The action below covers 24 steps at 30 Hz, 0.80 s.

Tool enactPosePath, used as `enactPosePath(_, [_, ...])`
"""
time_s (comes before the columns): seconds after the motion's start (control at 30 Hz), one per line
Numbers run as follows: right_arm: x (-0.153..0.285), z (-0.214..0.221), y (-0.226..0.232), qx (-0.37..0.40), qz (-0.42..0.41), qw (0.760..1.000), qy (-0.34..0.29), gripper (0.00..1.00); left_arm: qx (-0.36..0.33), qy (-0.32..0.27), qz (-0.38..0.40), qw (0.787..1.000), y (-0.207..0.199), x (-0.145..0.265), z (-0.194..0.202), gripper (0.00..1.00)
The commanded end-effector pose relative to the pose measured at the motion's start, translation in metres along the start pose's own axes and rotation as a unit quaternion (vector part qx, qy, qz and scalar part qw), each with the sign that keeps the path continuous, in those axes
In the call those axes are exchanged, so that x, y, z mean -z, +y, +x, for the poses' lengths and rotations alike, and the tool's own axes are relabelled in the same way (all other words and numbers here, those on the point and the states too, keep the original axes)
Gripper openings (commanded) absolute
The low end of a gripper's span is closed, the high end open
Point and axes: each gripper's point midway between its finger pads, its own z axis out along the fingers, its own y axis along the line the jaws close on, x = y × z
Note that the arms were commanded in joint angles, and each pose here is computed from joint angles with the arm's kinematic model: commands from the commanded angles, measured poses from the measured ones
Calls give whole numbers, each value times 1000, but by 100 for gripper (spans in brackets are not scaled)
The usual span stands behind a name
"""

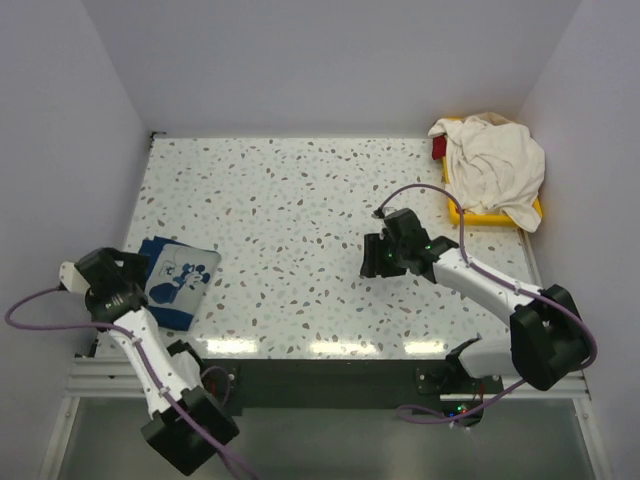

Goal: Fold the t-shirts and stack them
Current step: Neatly place the folded tshirt to the corner, then reset both grippers

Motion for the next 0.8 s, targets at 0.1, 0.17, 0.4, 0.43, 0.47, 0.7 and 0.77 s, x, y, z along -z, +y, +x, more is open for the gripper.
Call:
enactPosePath(0.1, [-4,-8,11,-3,-22,1000,-10,54,-161,39,106,980,-69,0,49,85])
enactPosePath(0.17, [-5,-10,12,-7,-23,1000,-13,54,-200,77,143,966,-82,0,83,85])
enactPosePath(0.4, [-8,-10,8,-14,-13,1000,-20,54,-317,176,212,908,-101,22,186,83])
enactPosePath(0.43, [-7,-10,9,-16,-15,1000,-22,54,-329,186,224,898,-105,27,197,83])
enactPosePath(0.47, [-7,-9,7,-17,-14,999,-25,55,-347,195,224,890,-104,28,209,83])
enactPosePath(0.7, [9,-19,2,-16,5,998,-58,56,-450,264,316,792,-115,90,302,84])
enactPosePath(0.77, [19,-25,2,-15,7,997,-72,56,-470,285,341,763,-110,105,326,84])
